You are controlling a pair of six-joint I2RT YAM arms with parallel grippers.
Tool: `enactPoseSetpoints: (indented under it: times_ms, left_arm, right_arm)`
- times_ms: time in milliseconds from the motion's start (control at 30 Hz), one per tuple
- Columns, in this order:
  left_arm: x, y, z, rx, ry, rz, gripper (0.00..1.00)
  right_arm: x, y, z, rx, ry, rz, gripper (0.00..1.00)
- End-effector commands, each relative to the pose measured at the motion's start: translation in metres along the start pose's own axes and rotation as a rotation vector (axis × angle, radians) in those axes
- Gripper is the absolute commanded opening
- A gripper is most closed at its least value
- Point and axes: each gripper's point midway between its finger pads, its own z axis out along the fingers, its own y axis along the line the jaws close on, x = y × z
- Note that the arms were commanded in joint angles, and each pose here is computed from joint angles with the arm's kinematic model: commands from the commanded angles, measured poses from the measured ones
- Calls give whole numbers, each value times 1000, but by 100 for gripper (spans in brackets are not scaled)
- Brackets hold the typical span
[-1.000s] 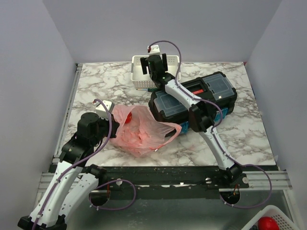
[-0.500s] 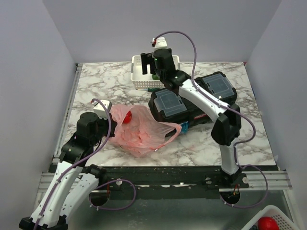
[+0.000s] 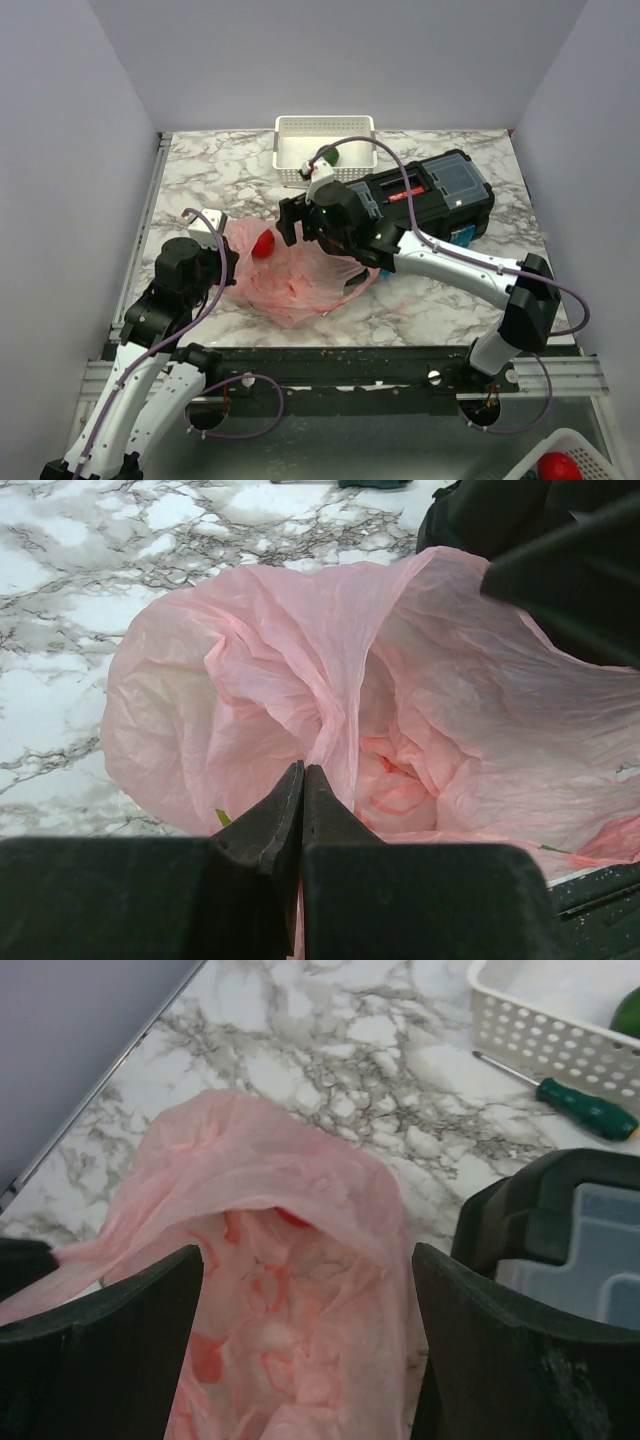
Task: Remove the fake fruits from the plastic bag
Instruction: Take out the fake fruit from the plastic bag.
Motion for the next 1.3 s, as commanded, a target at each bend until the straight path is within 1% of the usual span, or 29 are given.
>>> enactPoseSetpoints:
  times_ms: [0, 167, 233, 300, 367, 433, 500, 733, 900, 1267]
  left_arm:
    - [-3, 3, -1, -20, -14, -10, 0]
    - [-5, 3, -3, -13, -25, -10, 0]
    - [-7, 2, -5, -10, -38, -10, 0]
    - [-8, 2, -7, -9, -46, -12, 0]
    - [-8, 3, -7, -13, -47, -12, 0]
    - [-9, 3, -9, -17, -53, -12, 0]
    - [-10, 4, -9, -19, -58, -14, 0]
    - [-11, 3, -11, -17, -67, -15, 0]
    - [-11, 0, -10, -1, -65, -12, 0]
    - [-10, -2, -10, 11, -64, -11, 0]
  right_arm:
    - [-5, 48, -26, -131, -49, 78, 85]
    - [33, 65, -27, -135, -5, 54, 78]
    - [45, 71, -24, -137, -10, 53, 77]
    - [58, 72, -19, -127, -8, 51, 76]
    - [68, 71, -13, -115, -6, 61, 70]
    - [75, 64, -3, -69, -20, 72, 69]
    - [79, 60, 7, -36, -36, 75, 68]
    - [101, 62, 47, 0, -65, 81, 68]
    - [102, 61, 67, 30, -150, 109, 68]
    - [107, 56, 103, 113, -213, 100, 74]
